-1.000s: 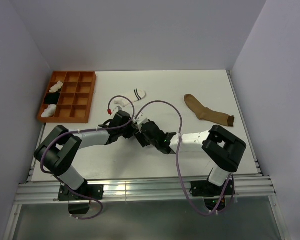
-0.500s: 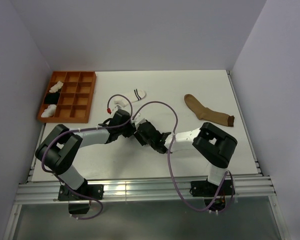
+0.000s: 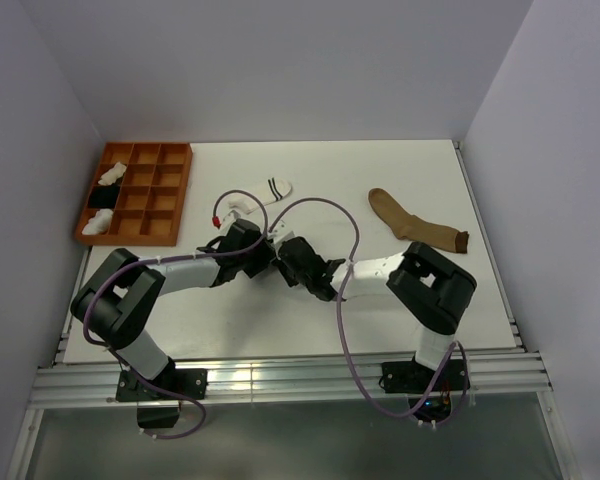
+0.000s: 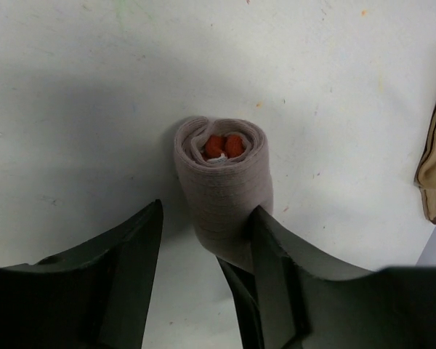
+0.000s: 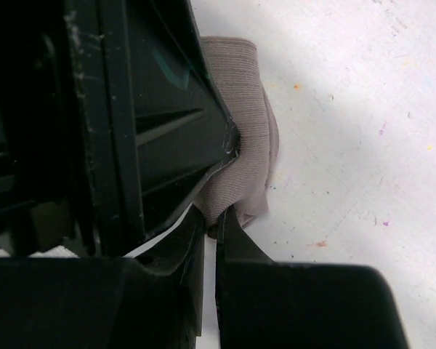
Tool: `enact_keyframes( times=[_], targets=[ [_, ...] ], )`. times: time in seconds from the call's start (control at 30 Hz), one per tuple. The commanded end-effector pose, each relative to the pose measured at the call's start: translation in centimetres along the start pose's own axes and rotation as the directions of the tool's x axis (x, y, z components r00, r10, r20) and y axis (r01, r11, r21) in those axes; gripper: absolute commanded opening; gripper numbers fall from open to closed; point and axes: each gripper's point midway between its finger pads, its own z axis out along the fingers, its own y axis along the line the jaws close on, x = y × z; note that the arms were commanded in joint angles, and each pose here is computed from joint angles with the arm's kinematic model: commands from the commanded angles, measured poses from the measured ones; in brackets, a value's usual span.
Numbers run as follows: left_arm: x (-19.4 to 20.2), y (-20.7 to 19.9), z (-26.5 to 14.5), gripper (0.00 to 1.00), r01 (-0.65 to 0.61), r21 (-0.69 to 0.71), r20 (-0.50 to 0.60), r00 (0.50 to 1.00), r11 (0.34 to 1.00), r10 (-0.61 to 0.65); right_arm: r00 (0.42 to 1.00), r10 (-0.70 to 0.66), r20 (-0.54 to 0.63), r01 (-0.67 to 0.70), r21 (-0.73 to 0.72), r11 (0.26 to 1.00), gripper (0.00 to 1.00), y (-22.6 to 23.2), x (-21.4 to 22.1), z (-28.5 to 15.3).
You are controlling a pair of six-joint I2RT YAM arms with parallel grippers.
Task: Roll the socks
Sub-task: Pick up the sock at the center of the board.
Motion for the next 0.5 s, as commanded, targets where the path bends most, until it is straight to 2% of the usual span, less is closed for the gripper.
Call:
enact_keyframes(
  times=[0.0,0.13,0.47],
  targets=[
    [2.1,3.0,-0.1,0.57,-0.034,-0.108,-0.064,0.998,0.994,0.027,0.992,0.05,-0.12,-0.063,-0.108,0.992,0.0,1.6,2.7,-0.2],
    [1.5,2.3,-0.1,0.64,0.007,-0.083,-0.033,0.999,0.997,-0.009,0.986,0.103,-0.135,-0.123,-0.153,0.981,0.0,2.1,2.4,-0.3],
    [0.5,1.8,0.0,0.64,0.051,-0.078,0.02,0.999,0.996,-0.05,0.933,0.294,-0.208,-0.346,-0.293,0.891,0.0,2.9,1.7,-0.9]
  ],
)
